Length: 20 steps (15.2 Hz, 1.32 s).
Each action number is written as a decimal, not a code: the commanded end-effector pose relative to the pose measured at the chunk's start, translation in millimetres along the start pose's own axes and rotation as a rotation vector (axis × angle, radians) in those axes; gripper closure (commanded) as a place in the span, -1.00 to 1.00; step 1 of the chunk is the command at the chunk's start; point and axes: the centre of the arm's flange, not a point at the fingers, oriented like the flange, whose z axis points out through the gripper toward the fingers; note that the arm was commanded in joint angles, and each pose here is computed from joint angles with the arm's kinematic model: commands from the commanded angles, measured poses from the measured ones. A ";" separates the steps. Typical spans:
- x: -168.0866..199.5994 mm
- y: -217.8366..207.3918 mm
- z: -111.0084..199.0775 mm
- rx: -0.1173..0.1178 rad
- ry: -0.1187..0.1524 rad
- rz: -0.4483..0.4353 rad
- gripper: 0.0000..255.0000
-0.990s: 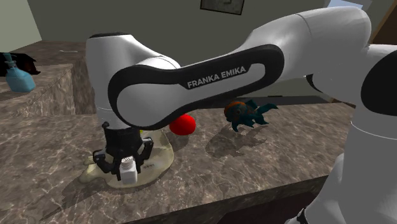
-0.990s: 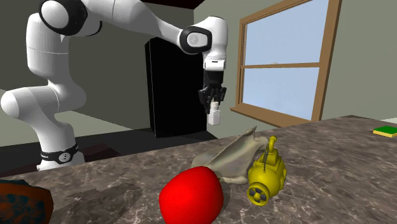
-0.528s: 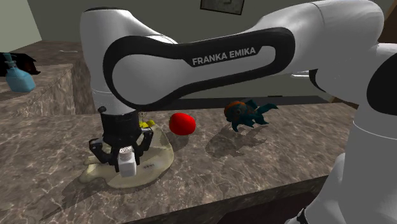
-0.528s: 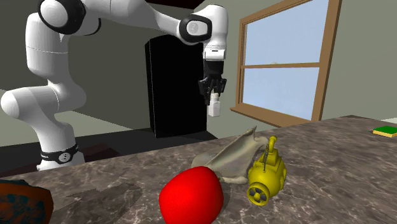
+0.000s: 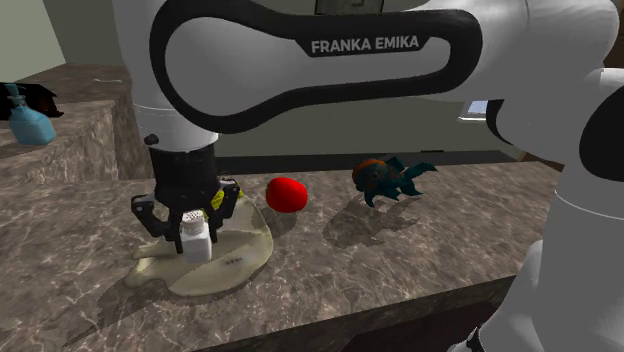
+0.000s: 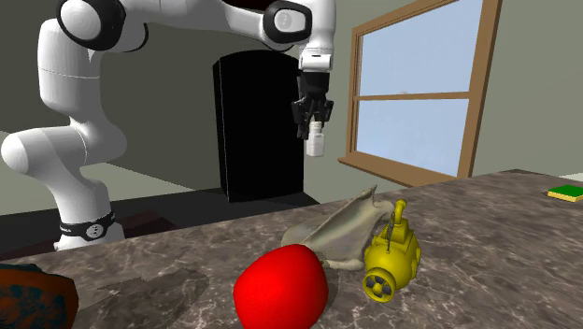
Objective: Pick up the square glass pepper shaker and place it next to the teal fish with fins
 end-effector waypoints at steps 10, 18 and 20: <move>-5.1 -1.8 -58.1 0.000 0.000 0.000 1.00; -4.8 36.8 -85.3 0.000 0.000 0.000 1.00; -3.1 63.2 -86.4 0.000 0.000 0.000 1.00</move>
